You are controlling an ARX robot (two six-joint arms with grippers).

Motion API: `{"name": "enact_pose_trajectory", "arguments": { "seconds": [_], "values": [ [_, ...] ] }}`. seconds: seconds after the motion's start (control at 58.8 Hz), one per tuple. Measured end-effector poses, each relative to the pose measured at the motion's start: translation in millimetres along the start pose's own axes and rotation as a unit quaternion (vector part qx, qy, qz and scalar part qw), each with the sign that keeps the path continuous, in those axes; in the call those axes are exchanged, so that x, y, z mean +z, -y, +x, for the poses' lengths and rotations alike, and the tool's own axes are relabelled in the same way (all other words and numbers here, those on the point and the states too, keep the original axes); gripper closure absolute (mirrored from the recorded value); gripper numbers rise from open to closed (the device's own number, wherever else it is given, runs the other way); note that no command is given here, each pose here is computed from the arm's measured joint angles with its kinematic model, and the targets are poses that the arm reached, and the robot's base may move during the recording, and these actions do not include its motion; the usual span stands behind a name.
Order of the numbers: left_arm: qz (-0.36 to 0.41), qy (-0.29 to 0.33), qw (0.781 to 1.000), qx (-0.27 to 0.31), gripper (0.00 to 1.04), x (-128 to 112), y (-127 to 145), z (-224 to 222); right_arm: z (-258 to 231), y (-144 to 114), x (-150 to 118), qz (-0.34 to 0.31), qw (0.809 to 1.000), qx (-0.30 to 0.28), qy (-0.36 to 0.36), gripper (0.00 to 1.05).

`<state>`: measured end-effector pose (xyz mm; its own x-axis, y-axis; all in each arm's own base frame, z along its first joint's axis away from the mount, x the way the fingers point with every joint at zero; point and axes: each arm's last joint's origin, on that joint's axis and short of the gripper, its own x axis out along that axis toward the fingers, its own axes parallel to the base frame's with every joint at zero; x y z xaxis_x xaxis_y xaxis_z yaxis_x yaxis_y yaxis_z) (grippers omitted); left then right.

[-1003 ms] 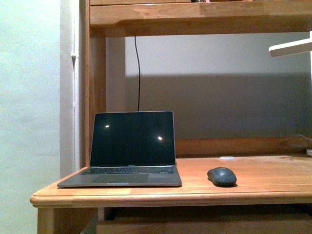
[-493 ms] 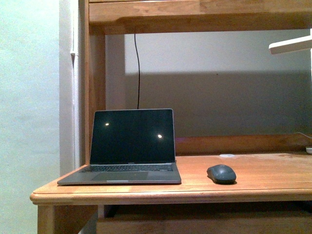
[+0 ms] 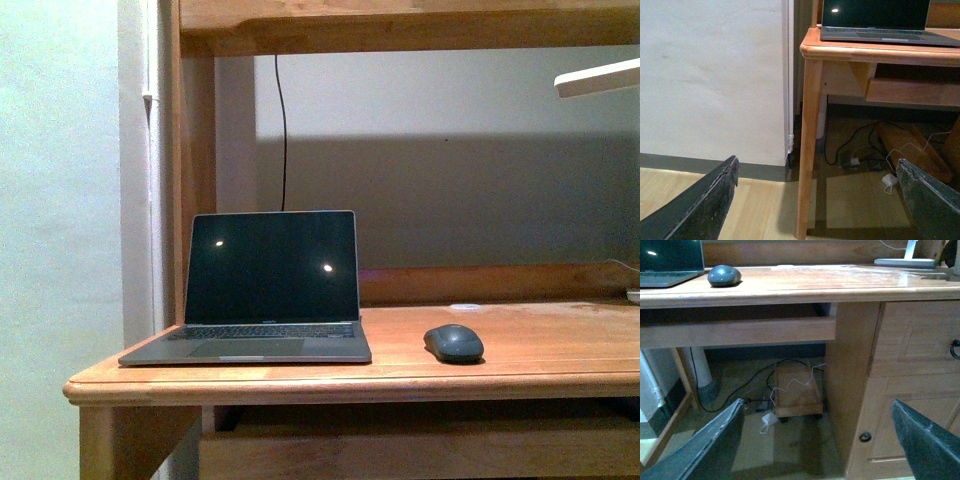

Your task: Place mouse

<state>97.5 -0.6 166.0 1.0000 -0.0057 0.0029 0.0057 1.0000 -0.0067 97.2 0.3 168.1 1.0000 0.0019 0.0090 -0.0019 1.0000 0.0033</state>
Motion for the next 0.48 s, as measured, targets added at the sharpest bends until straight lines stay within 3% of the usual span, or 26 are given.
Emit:
{"name": "enact_pose_trajectory", "arguments": {
  "seconds": [0.051, 0.476],
  "values": [
    [0.0, 0.0, 1.0, 0.0, 0.08, 0.0, 0.0, 0.0, 0.0, 0.0, 0.0, 0.0, 1.0, 0.0, 0.0, 0.06],
    [0.0, 0.0, 1.0, 0.0, 0.08, 0.0, 0.0, 0.0, 0.0, 0.0, 0.0, 0.0, 1.0, 0.0, 0.0, 0.07]
  ]
}}
